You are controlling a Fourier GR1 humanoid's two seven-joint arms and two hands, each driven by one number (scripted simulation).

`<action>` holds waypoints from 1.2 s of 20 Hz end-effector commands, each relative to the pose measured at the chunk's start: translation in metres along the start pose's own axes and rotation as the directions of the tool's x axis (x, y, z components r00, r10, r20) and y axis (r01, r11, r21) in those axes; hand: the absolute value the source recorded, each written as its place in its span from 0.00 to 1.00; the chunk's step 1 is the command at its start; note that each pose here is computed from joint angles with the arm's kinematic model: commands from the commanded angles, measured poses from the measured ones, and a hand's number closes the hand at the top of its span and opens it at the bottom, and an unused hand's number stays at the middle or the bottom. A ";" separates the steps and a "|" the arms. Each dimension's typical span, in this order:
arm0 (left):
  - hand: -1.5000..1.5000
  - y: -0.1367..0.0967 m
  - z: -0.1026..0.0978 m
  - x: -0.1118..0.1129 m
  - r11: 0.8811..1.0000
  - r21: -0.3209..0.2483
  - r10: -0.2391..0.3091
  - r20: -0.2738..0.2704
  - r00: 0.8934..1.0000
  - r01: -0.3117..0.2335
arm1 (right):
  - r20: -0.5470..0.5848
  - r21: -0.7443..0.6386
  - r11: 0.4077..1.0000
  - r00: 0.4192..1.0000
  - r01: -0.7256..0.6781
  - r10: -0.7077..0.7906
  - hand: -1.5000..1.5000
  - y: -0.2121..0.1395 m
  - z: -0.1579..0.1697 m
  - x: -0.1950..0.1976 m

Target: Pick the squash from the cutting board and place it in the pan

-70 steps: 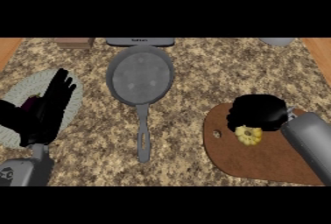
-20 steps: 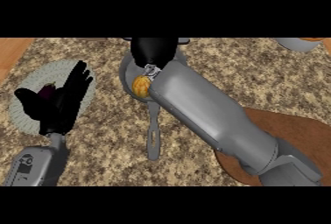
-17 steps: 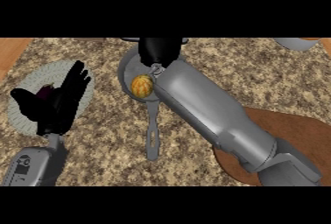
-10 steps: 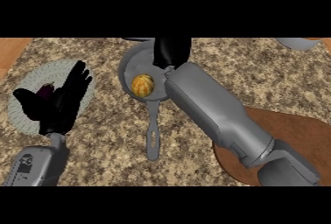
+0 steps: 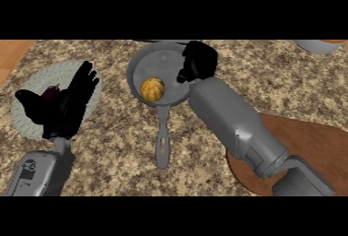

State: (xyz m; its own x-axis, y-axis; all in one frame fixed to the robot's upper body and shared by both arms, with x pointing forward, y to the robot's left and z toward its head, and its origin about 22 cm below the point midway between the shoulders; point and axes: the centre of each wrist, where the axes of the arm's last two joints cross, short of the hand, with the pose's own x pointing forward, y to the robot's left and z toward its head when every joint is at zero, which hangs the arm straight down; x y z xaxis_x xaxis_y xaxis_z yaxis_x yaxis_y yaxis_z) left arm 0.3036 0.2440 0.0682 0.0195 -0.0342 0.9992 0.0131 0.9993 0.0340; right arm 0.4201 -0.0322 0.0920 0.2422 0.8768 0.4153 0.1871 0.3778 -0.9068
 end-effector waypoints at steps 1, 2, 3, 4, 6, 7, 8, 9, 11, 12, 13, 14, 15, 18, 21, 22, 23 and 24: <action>0.50 -0.008 0.008 -0.004 1.000 -0.003 -0.005 0.011 1.000 0.005 | -0.044 0.072 0.997 0.998 0.037 -0.034 0.00 0.004 -0.005 -0.008; 0.50 -0.013 0.005 0.002 1.000 0.000 -0.008 -0.001 1.000 0.008 | -0.044 0.077 0.994 0.996 0.080 -0.077 0.00 0.008 -0.005 -0.016; 0.50 0.002 -0.002 0.001 1.000 -0.006 -0.007 -0.010 1.000 0.007 | -0.024 0.072 0.993 0.996 0.089 -0.087 0.00 0.012 0.001 -0.016; 0.50 -0.001 0.010 -0.009 1.000 0.006 -0.011 -0.013 1.000 0.011 | 0.003 0.046 0.992 0.993 0.119 -0.119 0.00 0.010 -0.004 -0.017; 0.50 0.004 0.005 -0.003 1.000 0.012 -0.002 0.001 1.000 0.002 | 0.035 -0.015 0.977 0.977 0.212 -0.211 0.00 0.001 -0.006 -0.008; 0.50 0.012 0.001 0.000 1.000 0.028 -0.002 -0.002 1.000 0.002 | 0.036 -0.031 0.966 0.966 0.256 -0.255 0.00 0.017 0.002 -0.027; 0.50 0.016 0.004 0.009 0.999 0.033 0.005 -0.003 1.000 -0.005 | 0.054 -0.041 0.949 0.949 0.313 -0.310 0.00 0.006 -0.002 -0.017; 0.50 0.004 0.009 -0.002 0.998 0.041 -0.036 -0.016 0.999 0.037 | 0.058 -0.085 0.924 0.928 0.372 -0.368 0.00 0.007 0.002 -0.017; 0.50 0.011 0.019 -0.008 0.999 0.043 0.005 -0.019 1.000 -0.004 | 0.040 -0.081 0.885 0.889 0.458 -0.457 0.00 0.001 -0.002 -0.018; 0.50 0.018 0.007 0.005 0.999 0.051 -0.008 -0.009 1.000 0.008 | 0.045 -0.090 0.857 0.862 0.507 -0.505 0.00 0.002 0.004 -0.020; 0.50 0.027 0.013 -0.008 0.997 0.080 -0.002 -0.016 1.000 0.004 | 0.038 -0.095 0.829 0.834 0.551 -0.550 0.00 0.007 0.004 -0.036; 0.50 0.019 0.014 -0.006 0.997 0.073 0.006 -0.026 1.000 -0.004 | 0.031 -0.089 0.803 0.807 0.590 -0.589 0.00 -0.001 0.004 -0.027; 0.50 0.034 0.011 0.008 0.996 0.085 -0.006 -0.034 0.999 0.009 | 0.042 -0.081 0.777 0.781 0.624 -0.623 0.00 0.003 0.007 -0.039; 0.50 0.020 0.026 -0.018 0.995 0.097 0.001 -0.036 0.999 0.003 | 0.063 -0.055 0.724 0.726 0.688 -0.685 0.00 0.010 0.016 -0.062; 0.50 0.046 0.027 -0.011 0.991 0.133 0.004 -0.015 1.000 -0.002 | 0.100 0.023 0.648 0.643 0.761 -0.759 0.00 0.007 0.045 -0.074; 0.50 0.031 0.031 -0.013 0.994 0.113 0.015 -0.053 0.998 -0.009 | 0.102 0.060 0.620 0.613 0.782 -0.783 0.00 -0.006 0.047 -0.068; 0.50 0.040 0.027 -0.014 0.993 0.118 0.006 -0.037 0.999 -0.002 | 0.110 0.063 0.609 0.601 0.791 -0.792 0.00 -0.004 0.052 -0.085; 0.50 0.031 0.011 -0.004 0.991 0.136 0.003 -0.037 0.999 0.002 | 0.117 0.100 0.604 0.594 0.790 -0.796 0.00 -0.011 0.057 -0.076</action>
State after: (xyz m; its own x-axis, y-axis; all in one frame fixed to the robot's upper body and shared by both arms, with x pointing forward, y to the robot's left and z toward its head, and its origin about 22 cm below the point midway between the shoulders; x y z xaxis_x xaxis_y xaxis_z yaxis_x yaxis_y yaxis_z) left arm 0.2810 0.2752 0.0578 0.0548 -0.0309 0.9980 -0.1008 0.9942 0.0363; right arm 0.3686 -0.0789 0.0622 -0.0625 0.3356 0.9399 0.2696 0.9124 -0.3078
